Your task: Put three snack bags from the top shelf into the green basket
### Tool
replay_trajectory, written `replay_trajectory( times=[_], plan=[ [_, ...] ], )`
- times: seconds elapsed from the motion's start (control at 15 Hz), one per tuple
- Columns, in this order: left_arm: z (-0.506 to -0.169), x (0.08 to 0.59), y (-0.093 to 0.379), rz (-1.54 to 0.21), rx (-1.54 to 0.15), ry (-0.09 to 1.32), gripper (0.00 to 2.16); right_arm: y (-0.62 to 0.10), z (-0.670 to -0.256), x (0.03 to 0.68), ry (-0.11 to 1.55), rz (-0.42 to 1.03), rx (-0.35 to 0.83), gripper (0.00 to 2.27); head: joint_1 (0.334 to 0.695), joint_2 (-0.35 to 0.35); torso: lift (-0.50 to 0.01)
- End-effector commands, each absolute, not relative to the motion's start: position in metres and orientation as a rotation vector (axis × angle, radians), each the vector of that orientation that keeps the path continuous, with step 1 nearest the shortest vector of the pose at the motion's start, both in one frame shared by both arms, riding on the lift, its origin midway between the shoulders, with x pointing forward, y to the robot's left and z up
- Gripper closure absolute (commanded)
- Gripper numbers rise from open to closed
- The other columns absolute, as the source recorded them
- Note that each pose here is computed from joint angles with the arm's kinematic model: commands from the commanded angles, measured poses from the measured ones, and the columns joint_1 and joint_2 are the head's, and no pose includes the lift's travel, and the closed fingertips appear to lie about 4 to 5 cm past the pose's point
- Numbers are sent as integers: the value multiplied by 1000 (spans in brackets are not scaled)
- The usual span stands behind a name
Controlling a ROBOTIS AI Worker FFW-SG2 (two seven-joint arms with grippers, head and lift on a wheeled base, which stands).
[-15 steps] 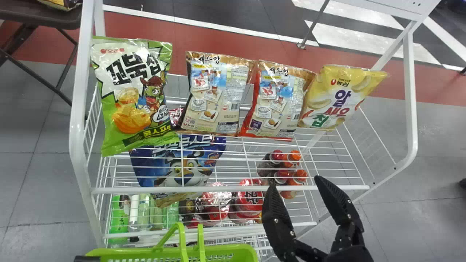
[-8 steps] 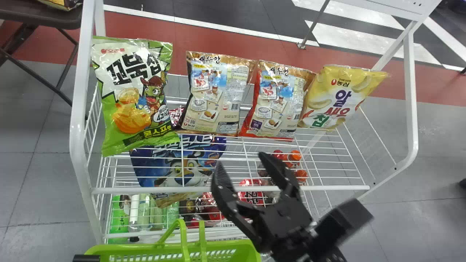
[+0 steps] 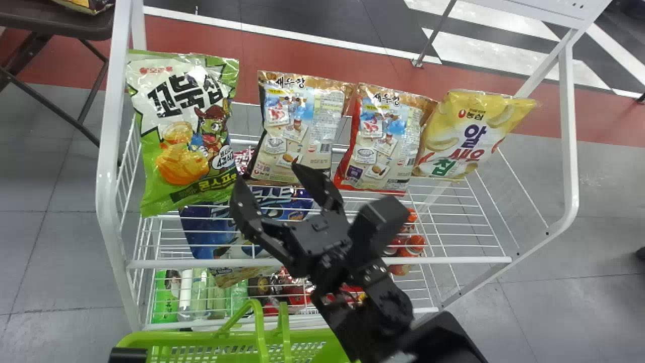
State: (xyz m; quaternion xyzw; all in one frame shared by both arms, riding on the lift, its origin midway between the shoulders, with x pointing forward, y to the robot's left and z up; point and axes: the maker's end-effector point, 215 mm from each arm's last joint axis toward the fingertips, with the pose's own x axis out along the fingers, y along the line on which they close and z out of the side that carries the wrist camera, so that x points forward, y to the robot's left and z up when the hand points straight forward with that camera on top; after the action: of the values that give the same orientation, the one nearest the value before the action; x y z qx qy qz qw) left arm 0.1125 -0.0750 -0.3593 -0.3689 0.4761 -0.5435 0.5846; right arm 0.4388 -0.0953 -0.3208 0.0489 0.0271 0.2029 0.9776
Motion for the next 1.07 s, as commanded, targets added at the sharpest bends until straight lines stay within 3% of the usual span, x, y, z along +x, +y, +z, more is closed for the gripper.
replay_trajectory(
  times=[0.0,0.53,0.87,0.93,1.0],
  plan=[
    [-359,112,-75,-1268,-852,1113,2142,-78,-330,468,76,436,104,137,695,-350,-50],
    [-360,112,-75,-1263,-843,1114,2142,-20,-334,524,125,527,131,137,695,-224,-50],
    [-360,111,-76,-1265,-827,1115,2142,-1,-354,535,199,546,63,252,695,-155,-50],
    [-359,110,-76,-1267,-826,1114,2142,1,-357,536,223,555,60,586,695,-149,-50],
    [-360,110,-76,-1266,-826,1116,2142,6,-362,531,260,586,67,1477,695,-145,-50]
  ],
)
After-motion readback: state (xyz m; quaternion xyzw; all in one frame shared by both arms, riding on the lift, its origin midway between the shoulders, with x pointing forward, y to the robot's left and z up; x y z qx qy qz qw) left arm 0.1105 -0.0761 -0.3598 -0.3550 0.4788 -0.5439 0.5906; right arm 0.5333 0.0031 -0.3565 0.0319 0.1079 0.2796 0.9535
